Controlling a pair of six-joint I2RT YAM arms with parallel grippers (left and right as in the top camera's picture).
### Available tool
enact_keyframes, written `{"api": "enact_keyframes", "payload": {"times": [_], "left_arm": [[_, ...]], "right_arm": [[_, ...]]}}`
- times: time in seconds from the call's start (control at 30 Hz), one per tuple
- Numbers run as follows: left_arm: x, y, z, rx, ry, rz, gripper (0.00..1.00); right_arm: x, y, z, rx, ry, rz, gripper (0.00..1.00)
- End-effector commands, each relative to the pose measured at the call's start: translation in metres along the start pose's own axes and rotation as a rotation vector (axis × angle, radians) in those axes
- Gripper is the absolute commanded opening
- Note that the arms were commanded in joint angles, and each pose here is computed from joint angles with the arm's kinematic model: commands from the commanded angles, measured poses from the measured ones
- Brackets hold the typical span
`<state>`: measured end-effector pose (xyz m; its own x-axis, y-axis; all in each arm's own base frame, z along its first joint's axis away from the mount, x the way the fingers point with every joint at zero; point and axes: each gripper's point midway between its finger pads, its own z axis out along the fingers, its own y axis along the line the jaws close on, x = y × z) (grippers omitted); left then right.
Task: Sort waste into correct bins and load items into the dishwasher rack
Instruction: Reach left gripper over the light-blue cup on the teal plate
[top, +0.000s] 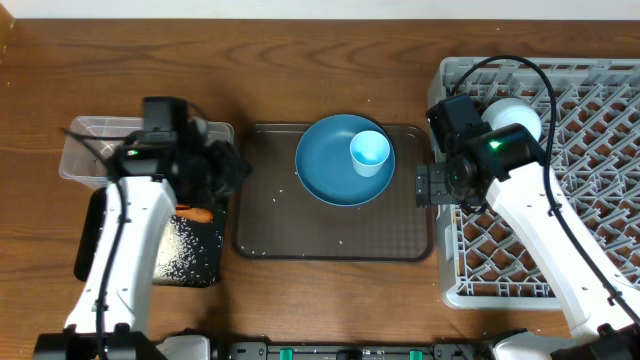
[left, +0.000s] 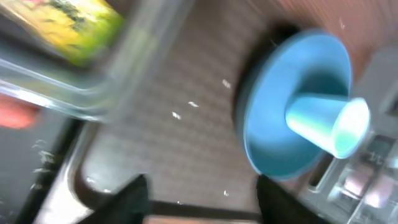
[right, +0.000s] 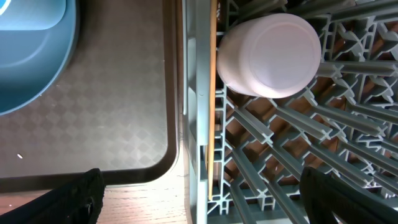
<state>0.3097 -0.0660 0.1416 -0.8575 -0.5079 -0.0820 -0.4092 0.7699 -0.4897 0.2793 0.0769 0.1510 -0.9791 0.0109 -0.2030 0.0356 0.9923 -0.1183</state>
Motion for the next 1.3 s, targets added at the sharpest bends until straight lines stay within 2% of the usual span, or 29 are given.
{"api": "enact_keyframes", "payload": {"times": [0.0,0.1,0.33,0.5,0.67,0.9,1.27], "left_arm": [[0.024,-0.031,0.01,0.065,0.062,0.092,0.44],[0.035,-0.061,0.018,0.115,0.054,0.153,0.4],[0.052,-0.121,0.034,0.136,-0.107,0.268,0.41],[0.063,-0.151,0.037,0.164,-0.209,0.29,0.41],[0.073,-0.18,0.047,0.233,-0.244,0.339,0.43],[0.072,-0.177,0.096,0.187,-0.208,0.321,0.5],[0.065,-0.156,0.142,0.086,-0.209,0.311,0.5]], "right_arm": [[-0.002,-0.007,-0.001,0.005,-0.007,0.026,0.99],[-0.002,-0.007,-0.001,0.005,-0.007,0.026,0.99],[-0.002,-0.007,-0.001,0.005,-0.007,0.026,0.99],[-0.002,-0.007,-0.001,0.005,-0.007,0.026,0.99],[-0.002,-0.007,-0.001,0.005,-0.007,0.026,0.99],[-0.002,-0.007,-0.001,0.005,-0.007,0.026,0.99],[-0.002,-0.007,-0.001,0.005,-0.007,0.026,0.99]]}}
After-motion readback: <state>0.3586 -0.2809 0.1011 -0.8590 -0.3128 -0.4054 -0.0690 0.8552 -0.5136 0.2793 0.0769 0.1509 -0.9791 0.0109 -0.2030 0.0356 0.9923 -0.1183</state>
